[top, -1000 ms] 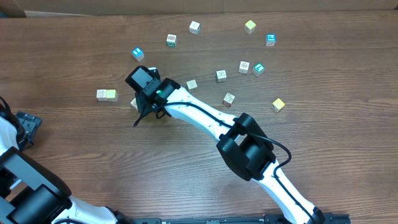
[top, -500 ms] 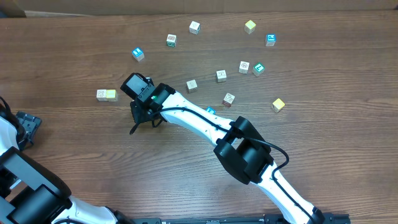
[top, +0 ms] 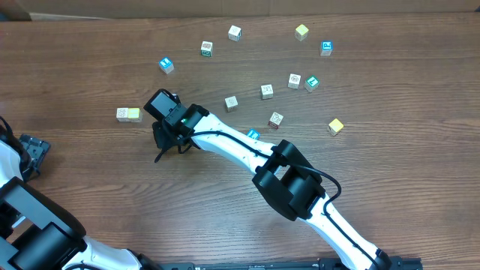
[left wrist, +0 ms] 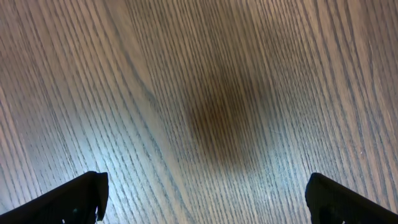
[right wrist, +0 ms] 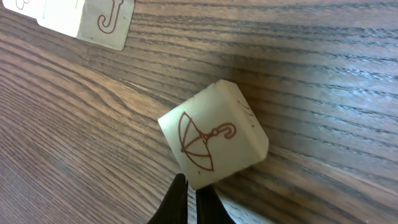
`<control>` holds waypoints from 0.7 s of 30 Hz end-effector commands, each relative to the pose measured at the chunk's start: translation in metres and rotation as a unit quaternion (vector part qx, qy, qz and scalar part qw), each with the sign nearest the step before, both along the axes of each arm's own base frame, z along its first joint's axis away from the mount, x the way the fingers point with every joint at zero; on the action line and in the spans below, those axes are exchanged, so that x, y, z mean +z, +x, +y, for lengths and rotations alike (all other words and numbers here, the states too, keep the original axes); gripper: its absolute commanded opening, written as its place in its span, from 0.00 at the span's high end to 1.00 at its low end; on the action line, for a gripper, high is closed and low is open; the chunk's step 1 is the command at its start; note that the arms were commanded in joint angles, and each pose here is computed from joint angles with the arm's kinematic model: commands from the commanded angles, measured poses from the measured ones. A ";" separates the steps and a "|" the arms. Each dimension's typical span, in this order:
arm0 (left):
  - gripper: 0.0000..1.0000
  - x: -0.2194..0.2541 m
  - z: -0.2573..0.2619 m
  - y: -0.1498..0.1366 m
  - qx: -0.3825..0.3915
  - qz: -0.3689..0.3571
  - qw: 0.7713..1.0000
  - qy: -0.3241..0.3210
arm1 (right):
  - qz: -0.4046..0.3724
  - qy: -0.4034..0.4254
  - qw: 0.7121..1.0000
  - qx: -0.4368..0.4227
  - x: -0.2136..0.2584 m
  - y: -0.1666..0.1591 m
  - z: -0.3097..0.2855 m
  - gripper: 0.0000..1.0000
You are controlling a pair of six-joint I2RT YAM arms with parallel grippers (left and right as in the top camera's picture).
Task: Form a horizontal line
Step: 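Lower the umbrella block beside the J block and release it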
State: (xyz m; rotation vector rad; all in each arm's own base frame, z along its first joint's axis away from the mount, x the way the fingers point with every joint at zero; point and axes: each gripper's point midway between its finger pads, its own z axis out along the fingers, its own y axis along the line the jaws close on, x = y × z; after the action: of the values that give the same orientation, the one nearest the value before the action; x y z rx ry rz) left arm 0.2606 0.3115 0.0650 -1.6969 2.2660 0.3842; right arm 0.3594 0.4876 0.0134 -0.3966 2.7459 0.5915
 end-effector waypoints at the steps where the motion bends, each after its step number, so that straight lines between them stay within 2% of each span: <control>1: 0.00 -0.006 0.001 -0.005 0.003 0.015 1.000 0.000 | -0.007 -0.005 1.000 -0.007 -0.004 0.001 0.001 0.96; 10: 0.01 -0.006 0.001 -0.005 0.003 0.015 1.000 0.000 | 0.008 -0.049 0.999 -0.006 -0.015 -0.008 -0.017 0.96; 15: 0.00 -0.006 0.001 -0.005 0.003 0.015 1.000 0.000 | -0.015 -0.071 0.997 -0.024 -0.016 0.003 -0.028 0.96; 21: 0.00 -0.006 0.001 -0.005 0.003 0.015 1.000 0.000 | -0.037 -0.049 0.998 -0.028 -0.009 0.013 -0.018 0.96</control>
State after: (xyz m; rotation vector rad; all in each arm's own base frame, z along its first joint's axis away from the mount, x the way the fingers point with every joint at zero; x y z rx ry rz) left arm 0.2606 0.3115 0.0650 -1.6969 2.2660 0.3842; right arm 0.3660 0.4719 0.0083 -0.3666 2.7363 0.4529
